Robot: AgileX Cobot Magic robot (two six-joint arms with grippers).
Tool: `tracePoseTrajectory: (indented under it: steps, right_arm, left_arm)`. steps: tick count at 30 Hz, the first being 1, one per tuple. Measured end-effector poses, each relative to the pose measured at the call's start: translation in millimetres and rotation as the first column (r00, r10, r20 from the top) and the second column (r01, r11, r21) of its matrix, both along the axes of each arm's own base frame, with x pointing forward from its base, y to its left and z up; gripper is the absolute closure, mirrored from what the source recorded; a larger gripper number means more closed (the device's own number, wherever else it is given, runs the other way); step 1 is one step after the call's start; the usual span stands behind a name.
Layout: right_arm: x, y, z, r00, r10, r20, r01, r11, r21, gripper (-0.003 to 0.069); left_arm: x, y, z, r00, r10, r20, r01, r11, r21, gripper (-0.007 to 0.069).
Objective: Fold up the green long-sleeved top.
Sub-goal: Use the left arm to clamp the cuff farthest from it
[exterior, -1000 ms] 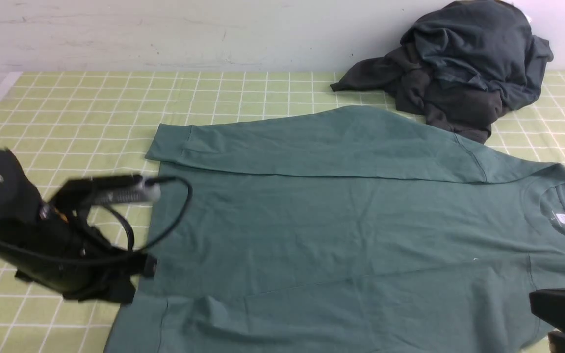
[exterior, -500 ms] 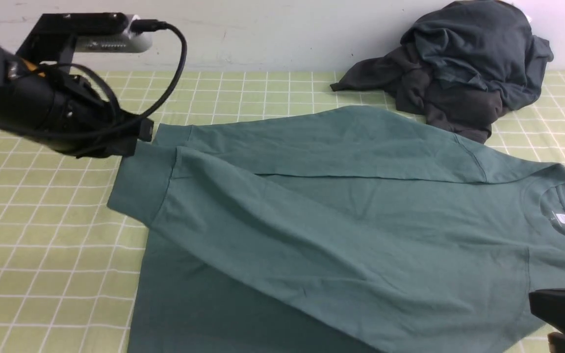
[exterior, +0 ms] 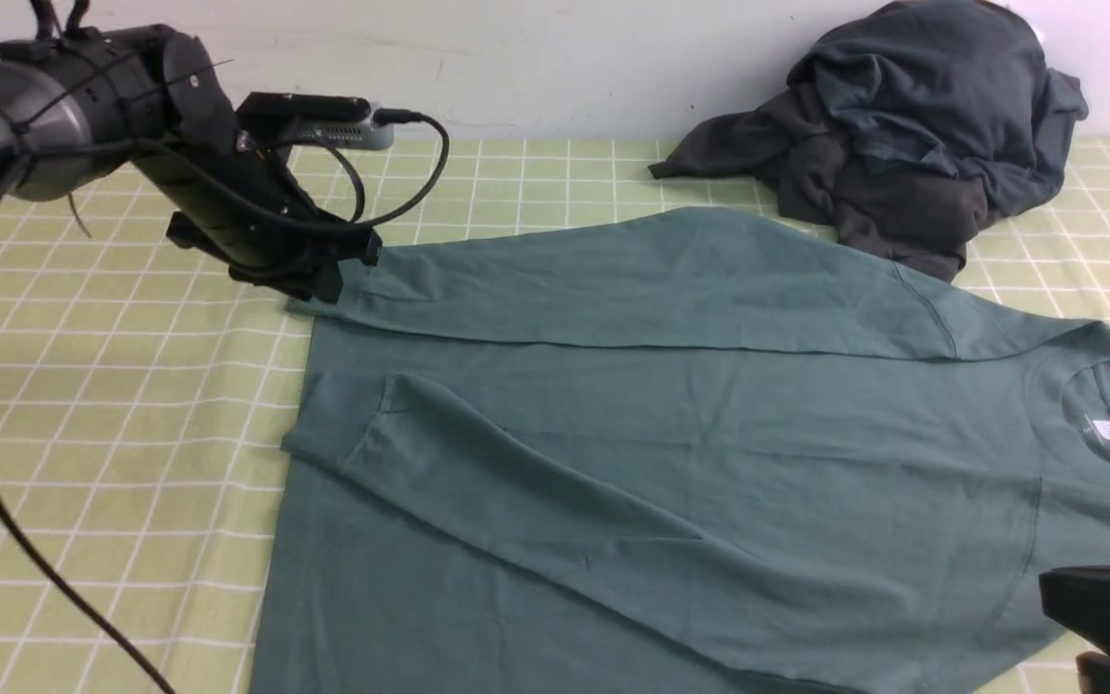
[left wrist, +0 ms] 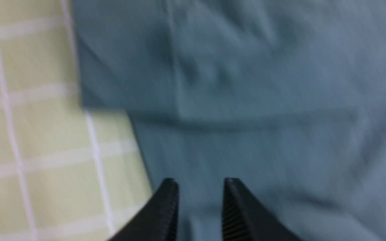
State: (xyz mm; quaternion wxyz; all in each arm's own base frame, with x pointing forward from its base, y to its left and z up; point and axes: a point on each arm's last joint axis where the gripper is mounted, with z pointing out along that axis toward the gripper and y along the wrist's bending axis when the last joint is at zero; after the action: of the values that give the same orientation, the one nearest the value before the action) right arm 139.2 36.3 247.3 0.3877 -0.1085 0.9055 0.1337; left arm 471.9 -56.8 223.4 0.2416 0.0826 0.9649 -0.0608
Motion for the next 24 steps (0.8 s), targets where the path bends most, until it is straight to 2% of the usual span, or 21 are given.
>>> tracePoseTrajectory:
  steps: [3,6,10,12,14,15,17,20,24]
  right_arm:
    - [0,0,0,1.0,0.0,0.002,0.0,1.0,-0.001,0.0662]
    - [0,0,0,1.0,0.007,0.009,-0.007,1.0,-0.01,0.0662]
    - [0,0,0,0.999,0.026,0.019,-0.025,0.999,-0.028,0.0662]
    - [0,0,0,0.999,0.029,0.021,-0.029,0.999,-0.032,0.0662]
    - [0,0,0,0.999,0.03,0.021,-0.029,0.999,-0.033,0.0662]
    - [0,0,0,0.999,0.03,0.021,-0.029,0.999,-0.033,0.0662]
    - [0,0,0,0.999,0.032,0.022,-0.031,0.999,-0.034,0.0662]
    - [0,0,0,0.999,0.032,0.022,-0.031,0.999,-0.035,0.0662]
    - [0,0,0,0.999,0.032,0.022,-0.031,0.999,-0.035,0.0662]
  left_arm:
    - [26,9,-7,0.997,0.075,0.034,-0.076,0.997,0.025,0.0327]
    - [42,15,-26,0.993,0.119,0.021,-0.12,0.992,0.044,0.0302]
    - [52,15,-53,0.993,0.119,-0.011,-0.118,0.991,0.055,0.0308]
    - [53,15,-65,0.992,0.119,-0.03,-0.117,0.991,0.059,0.0361]
    - [54,15,-64,0.993,0.118,-0.028,-0.116,0.991,0.061,0.045]
    - [54,15,-64,0.993,0.118,-0.028,-0.116,0.991,0.061,0.0461]
    - [53,14,-64,0.992,0.116,-0.042,-0.114,0.992,0.062,0.0578]
    - [50,13,-61,0.991,0.114,-0.064,-0.11,0.992,0.068,0.0617]
    - [42,14,-45,0.988,0.113,-0.107,-0.105,0.992,0.077,0.0627]
